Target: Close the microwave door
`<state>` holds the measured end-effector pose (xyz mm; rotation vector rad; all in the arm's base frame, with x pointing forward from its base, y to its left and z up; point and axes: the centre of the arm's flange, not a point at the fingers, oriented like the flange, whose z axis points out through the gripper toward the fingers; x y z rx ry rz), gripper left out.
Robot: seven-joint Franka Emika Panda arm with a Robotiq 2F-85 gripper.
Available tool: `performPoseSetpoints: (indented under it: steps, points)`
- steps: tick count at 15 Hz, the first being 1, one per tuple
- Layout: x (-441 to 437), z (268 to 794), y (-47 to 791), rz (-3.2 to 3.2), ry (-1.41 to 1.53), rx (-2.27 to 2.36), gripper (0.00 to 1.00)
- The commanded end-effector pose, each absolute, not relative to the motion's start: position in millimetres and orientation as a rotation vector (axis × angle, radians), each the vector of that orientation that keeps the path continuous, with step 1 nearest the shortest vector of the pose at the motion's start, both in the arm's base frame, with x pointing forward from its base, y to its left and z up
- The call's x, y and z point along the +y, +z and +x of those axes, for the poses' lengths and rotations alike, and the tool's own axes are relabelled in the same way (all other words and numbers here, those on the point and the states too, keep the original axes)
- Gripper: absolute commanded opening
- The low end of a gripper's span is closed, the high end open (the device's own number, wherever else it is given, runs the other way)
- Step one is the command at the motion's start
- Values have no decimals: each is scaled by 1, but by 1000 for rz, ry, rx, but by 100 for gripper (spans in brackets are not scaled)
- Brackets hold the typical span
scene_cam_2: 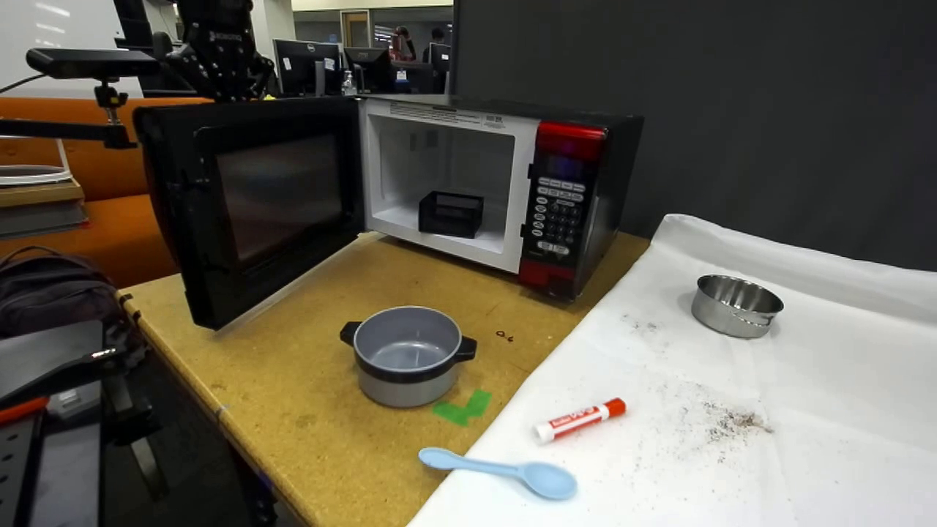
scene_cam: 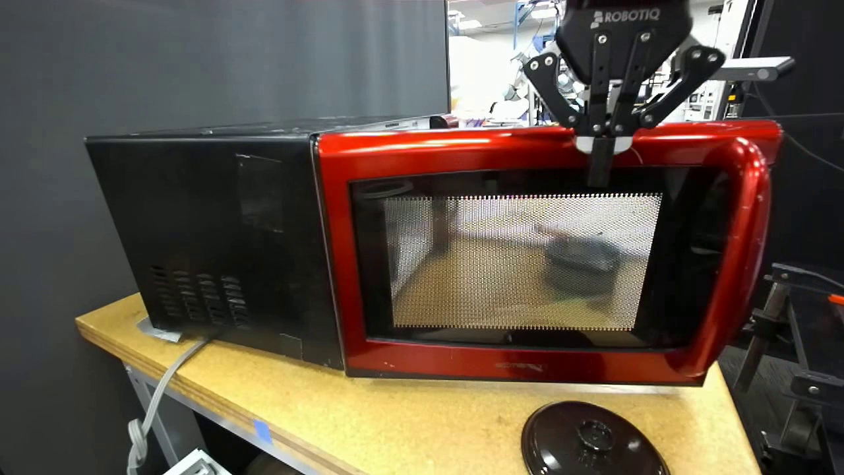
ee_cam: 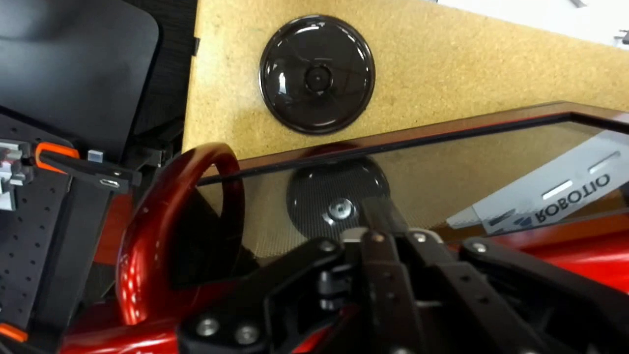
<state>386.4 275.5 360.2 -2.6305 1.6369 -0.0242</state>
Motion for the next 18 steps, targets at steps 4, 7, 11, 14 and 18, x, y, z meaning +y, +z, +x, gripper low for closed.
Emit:
performPoseSetpoints:
  steps: [4,7,11,14,18]
  points:
    - [225,414,374,-2699,-85,1590,0]
    - [198,434,383,-2728,-102,1557,0]
    - [167,455,392,-2749,-126,1521,0]
    - [152,466,394,-2767,-144,1506,0]
    - [150,480,382,-2772,-146,1521,0]
